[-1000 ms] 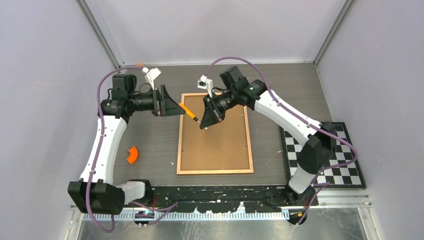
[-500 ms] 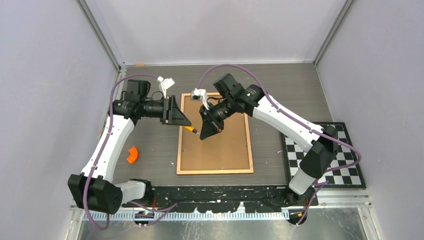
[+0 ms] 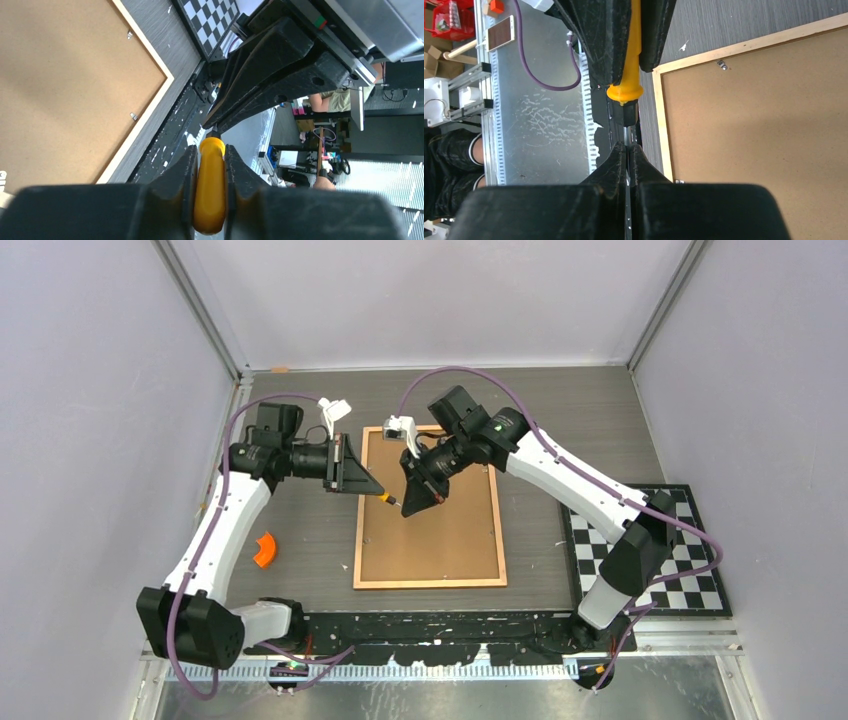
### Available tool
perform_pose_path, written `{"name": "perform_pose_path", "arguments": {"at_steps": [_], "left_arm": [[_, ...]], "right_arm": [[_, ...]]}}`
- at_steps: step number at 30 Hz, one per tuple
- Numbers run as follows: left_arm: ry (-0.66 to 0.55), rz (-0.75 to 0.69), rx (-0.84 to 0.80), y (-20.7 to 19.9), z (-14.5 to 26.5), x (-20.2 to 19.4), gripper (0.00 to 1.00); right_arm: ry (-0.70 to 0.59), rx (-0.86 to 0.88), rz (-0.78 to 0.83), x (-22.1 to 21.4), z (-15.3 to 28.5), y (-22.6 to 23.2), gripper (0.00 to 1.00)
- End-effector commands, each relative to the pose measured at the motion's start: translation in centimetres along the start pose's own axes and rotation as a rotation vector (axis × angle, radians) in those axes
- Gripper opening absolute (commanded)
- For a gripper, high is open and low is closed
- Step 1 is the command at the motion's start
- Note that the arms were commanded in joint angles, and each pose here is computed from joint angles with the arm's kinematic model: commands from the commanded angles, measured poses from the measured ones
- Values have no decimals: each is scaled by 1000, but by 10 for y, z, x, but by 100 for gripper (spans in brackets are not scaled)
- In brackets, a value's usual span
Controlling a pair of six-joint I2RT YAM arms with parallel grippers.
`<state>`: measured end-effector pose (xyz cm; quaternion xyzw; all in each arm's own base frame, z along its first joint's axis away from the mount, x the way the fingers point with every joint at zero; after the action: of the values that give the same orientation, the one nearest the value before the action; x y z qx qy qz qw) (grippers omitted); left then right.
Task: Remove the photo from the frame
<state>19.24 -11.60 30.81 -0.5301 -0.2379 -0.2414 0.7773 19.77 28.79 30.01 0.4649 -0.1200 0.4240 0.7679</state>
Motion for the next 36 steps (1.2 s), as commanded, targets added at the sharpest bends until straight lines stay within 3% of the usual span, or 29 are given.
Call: {"name": "perform_pose_path", "arguments": {"at_steps": [1, 3, 6, 7, 11, 13, 21, 36], "left_arm": [[-30, -52, -17, -4, 0, 2, 3], [-34, -51, -16, -3, 0, 2, 0], [-48, -46, 59, 5, 3, 3, 0], [-52, -44, 111, 10, 4, 3, 0], [-53, -86, 306, 23, 12, 2, 0], [-57, -109, 375, 26, 15, 2, 0], [-53, -110, 409, 30, 16, 1, 0], [-16, -112, 422, 30, 19, -7, 0]], "right_arm": [[-65, 24, 74, 14, 11, 14, 1], [-86, -2, 65, 16, 12, 12, 17], [-172, -160, 15, 23, 17, -9, 56], [-209, -232, -13, 25, 20, -20, 61], [-331, -448, -185, 25, 44, -75, 69], [-316, -527, -168, 20, 54, -98, 72], [38, -710, 77, -21, 63, -169, 87], [360, -748, 138, -43, 40, -250, 88]]}}
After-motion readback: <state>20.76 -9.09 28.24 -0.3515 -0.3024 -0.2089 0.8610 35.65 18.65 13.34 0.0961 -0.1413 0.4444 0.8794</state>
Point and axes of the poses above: each gripper's point midway between its finger pads, its own z axis back along the fingers, its own y axis along the line the jaws close on, x = y × z, the point moved 9 cm from there along z, back along the fingers, and after that the axes turned 12 degrees about -z, right-handed, at the moved point
